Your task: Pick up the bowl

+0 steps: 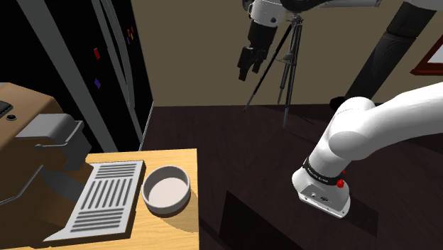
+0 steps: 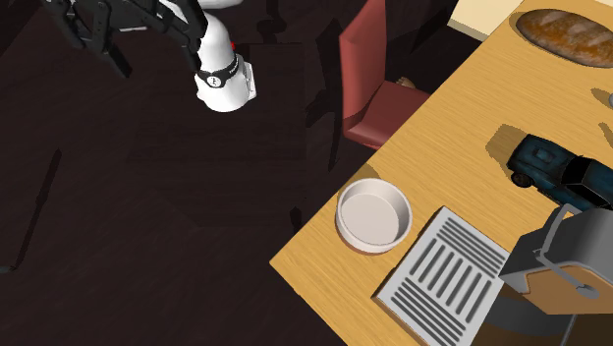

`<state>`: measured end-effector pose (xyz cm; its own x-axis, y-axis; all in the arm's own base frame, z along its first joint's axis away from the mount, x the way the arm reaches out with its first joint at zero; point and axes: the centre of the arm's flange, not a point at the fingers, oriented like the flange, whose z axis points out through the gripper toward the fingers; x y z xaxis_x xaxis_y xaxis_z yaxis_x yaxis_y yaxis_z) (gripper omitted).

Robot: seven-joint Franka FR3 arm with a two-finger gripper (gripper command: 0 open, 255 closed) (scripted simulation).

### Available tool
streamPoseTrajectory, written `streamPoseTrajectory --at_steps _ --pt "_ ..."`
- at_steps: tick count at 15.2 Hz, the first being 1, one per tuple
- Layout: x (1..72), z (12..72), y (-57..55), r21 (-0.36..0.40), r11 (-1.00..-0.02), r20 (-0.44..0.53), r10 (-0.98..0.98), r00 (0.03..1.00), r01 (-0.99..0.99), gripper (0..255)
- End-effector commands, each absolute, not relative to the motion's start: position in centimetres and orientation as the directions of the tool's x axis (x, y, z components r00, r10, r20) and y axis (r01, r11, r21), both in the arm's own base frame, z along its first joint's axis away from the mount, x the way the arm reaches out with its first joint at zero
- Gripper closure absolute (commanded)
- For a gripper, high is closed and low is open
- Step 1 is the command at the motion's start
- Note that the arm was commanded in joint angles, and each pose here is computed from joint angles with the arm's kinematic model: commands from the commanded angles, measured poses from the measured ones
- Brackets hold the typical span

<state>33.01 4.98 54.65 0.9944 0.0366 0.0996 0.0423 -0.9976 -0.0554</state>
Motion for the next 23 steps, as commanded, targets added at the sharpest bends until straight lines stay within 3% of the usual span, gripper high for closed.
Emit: streamPoseTrajectory --at_steps 1,23 --pt "33.4 52.6 6.8 -0.051 -0.998 0.100 0.035 0.994 0.040 0" --pt "39.0 30.7 25.8 -0.006 -1.000 0.089 0.026 0.996 0.027 0"
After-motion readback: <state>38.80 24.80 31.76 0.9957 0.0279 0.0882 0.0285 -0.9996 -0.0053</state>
